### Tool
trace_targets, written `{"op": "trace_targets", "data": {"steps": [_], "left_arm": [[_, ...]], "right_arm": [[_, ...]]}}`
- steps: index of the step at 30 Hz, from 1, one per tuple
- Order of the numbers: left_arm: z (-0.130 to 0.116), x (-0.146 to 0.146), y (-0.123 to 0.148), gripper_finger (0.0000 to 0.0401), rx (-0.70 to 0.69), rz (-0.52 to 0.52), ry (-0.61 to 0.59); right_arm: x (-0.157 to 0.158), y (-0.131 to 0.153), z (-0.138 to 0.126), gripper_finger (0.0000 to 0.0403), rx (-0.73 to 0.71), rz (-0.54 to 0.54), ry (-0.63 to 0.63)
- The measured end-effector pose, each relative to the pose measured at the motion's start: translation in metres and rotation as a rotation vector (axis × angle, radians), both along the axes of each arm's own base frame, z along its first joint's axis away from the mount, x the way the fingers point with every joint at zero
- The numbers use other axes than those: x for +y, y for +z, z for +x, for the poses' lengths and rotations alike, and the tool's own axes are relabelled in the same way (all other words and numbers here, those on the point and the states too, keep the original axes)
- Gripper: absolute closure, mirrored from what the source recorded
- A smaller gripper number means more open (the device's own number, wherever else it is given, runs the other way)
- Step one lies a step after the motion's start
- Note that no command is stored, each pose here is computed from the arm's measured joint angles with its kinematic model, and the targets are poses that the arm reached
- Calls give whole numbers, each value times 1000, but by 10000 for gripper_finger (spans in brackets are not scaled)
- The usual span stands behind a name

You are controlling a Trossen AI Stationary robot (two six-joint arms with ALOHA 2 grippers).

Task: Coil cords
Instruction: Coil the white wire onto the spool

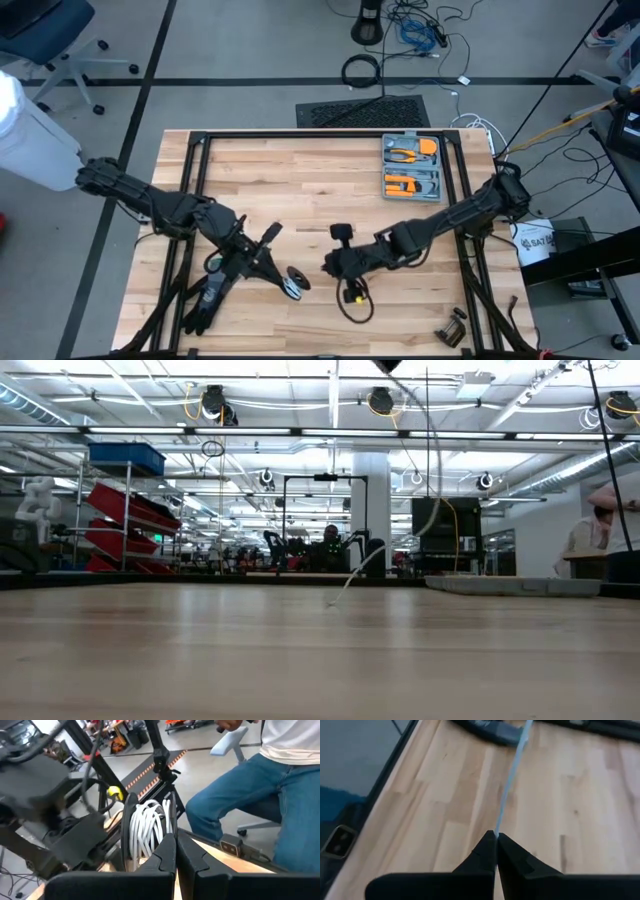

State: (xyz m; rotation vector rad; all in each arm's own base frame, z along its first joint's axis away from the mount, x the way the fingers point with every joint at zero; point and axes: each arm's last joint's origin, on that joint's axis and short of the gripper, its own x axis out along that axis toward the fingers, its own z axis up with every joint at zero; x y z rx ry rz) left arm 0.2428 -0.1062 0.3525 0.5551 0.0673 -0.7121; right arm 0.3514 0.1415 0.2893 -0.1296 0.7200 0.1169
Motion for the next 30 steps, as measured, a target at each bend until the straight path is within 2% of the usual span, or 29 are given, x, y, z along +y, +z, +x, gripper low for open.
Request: {"op": "trace_targets", "data": {"steps": [5, 16, 20, 30], "left_arm": [[-3, 2, 1, 401, 10, 5, 12], [-2, 8, -8, 401, 111, 32, 218], [-3, 9, -10, 401, 135, 42, 247], [-2, 13, -12, 401, 163, 27, 273]], "right_arm": [[16, -2, -9, 403, 29, 18, 12], [47, -3, -26, 403, 34, 41, 50], [57, -1, -33, 403, 32, 54, 72], [65, 29, -56, 403, -78, 65, 105]]}}
